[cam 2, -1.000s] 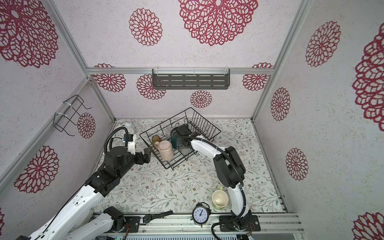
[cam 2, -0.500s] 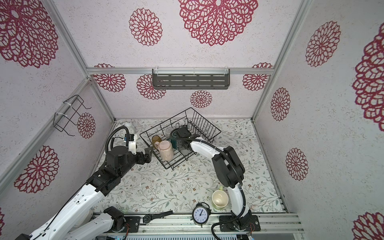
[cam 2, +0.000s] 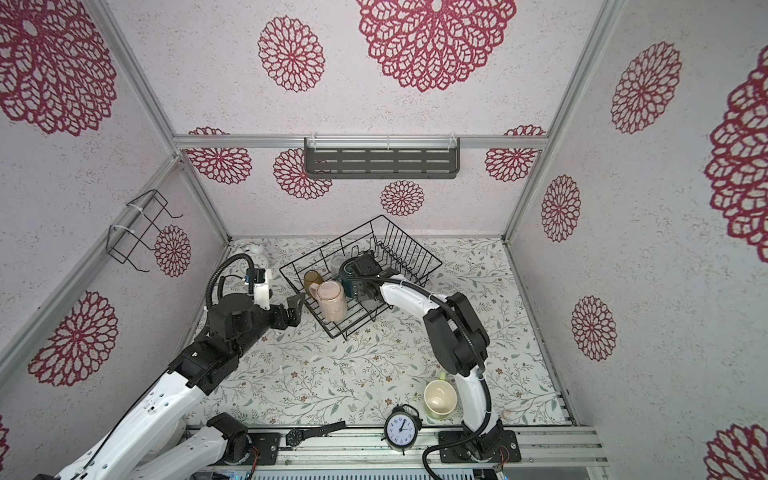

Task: Load cups into a dish rack
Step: Place the cup upside down at the dish rack.

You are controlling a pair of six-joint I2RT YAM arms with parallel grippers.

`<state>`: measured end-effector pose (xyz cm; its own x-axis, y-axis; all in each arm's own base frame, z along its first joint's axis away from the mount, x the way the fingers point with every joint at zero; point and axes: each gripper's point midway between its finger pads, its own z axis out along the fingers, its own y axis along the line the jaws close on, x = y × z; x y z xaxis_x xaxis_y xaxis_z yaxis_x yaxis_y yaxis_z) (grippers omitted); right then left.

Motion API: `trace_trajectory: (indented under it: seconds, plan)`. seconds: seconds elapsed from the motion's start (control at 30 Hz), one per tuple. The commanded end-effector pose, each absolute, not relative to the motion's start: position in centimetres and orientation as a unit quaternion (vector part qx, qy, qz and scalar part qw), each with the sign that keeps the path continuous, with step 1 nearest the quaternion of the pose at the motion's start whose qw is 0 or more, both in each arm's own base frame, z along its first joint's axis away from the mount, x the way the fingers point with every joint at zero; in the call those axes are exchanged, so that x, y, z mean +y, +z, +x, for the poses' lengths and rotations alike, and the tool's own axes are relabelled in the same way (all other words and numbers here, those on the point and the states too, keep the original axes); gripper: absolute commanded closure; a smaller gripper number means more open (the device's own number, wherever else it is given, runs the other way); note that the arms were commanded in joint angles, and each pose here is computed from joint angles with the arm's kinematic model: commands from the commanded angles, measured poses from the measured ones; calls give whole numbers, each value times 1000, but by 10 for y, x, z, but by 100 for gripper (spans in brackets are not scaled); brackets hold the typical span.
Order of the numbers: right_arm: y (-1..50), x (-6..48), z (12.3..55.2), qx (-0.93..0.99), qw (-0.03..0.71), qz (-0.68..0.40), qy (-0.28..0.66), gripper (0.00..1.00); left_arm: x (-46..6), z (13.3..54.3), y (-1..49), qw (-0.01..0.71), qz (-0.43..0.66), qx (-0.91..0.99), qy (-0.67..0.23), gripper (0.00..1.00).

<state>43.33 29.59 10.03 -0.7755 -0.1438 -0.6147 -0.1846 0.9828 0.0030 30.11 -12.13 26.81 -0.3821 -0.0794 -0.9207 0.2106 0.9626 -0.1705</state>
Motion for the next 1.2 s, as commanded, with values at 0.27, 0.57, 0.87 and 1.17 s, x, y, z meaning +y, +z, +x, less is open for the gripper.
trace_trajectory:
  seconds: [0.27, 0.57, 0.87, 1.17]
  plan:
    - [120, 281, 423, 942, 321, -97, -7, 16, -116, 297, 273, 560, 31, 817, -135, 3]
    - [134, 278, 421, 939, 333, -90, -4, 8, -112, 293, 276, 568, 28, 812, -134, 3]
    - [163, 278, 421, 932, 352, -89, 8, 6, -107, 289, 282, 570, 26, 811, -125, 3]
    - [202, 273, 408, 925, 366, -97, 35, 6, -104, 285, 288, 574, 27, 809, -120, 3]
